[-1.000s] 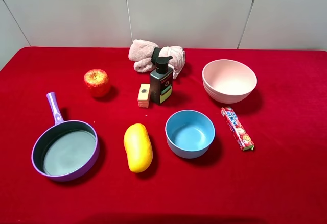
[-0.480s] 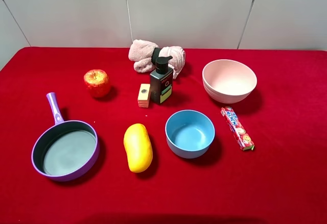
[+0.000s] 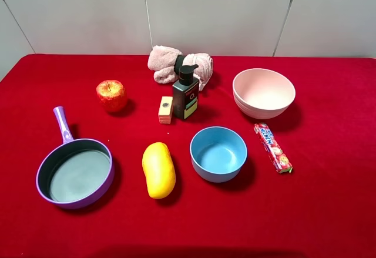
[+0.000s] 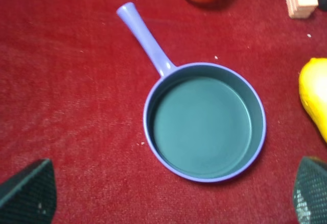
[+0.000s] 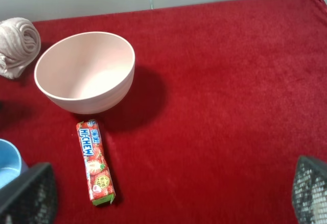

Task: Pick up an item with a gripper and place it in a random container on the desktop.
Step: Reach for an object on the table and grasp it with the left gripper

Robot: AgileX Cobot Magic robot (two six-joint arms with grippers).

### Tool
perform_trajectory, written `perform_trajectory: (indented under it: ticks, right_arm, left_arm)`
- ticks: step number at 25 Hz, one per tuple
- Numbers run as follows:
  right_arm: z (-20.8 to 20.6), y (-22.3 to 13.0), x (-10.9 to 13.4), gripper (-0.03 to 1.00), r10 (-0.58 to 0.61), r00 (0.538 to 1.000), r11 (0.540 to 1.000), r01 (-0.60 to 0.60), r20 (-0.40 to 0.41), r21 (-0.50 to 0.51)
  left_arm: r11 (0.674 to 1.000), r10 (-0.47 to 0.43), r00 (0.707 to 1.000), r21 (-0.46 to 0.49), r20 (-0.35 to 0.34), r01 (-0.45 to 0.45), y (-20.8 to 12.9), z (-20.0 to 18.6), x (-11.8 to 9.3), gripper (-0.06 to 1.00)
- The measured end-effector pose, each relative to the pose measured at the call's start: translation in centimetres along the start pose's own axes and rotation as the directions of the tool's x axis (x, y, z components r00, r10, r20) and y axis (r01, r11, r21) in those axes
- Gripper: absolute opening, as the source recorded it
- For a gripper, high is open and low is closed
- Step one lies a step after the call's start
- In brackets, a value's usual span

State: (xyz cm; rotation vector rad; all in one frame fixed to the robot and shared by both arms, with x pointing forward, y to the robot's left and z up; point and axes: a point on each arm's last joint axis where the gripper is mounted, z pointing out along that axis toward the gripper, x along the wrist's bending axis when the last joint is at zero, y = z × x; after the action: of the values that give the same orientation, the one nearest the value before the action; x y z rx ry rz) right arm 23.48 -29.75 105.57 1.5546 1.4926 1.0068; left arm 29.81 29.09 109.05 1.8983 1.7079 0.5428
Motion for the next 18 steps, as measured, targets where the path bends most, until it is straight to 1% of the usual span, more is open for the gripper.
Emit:
perform_trajectory:
  ticks: [6,7,14,18]
  right_arm:
    - [0.0,0.0,0.0,0.69,0.0,1.0,1.0,0.0,0.0,0.0]
    - [0.0,0.0,0.0,0.69,0.0,1.0,1.0,0.0,0.0,0.0]
    - [0.0,0.0,0.0,0.69,0.0,1.0,1.0,0.0,0.0,0.0]
    - [0.0,0.0,0.0,0.69,0.0,1.0,1.0,0.0,0.0,0.0]
  left_arm:
    - [0.995,0.046,0.998,0.086,0.048,-0.05,1.7,1.4,-0.3,0.91]
    - [0.991,0.051,0.997,0.117,0.063,-0.058,2.0,2.1,-0.5,0.91]
    - [0.978,0.031,0.995,0.205,0.095,-0.05,2.9,3.9,-1.1,0.91]
    - [0.965,0.036,0.993,0.253,0.116,-0.065,3.3,5.0,-1.7,0.91]
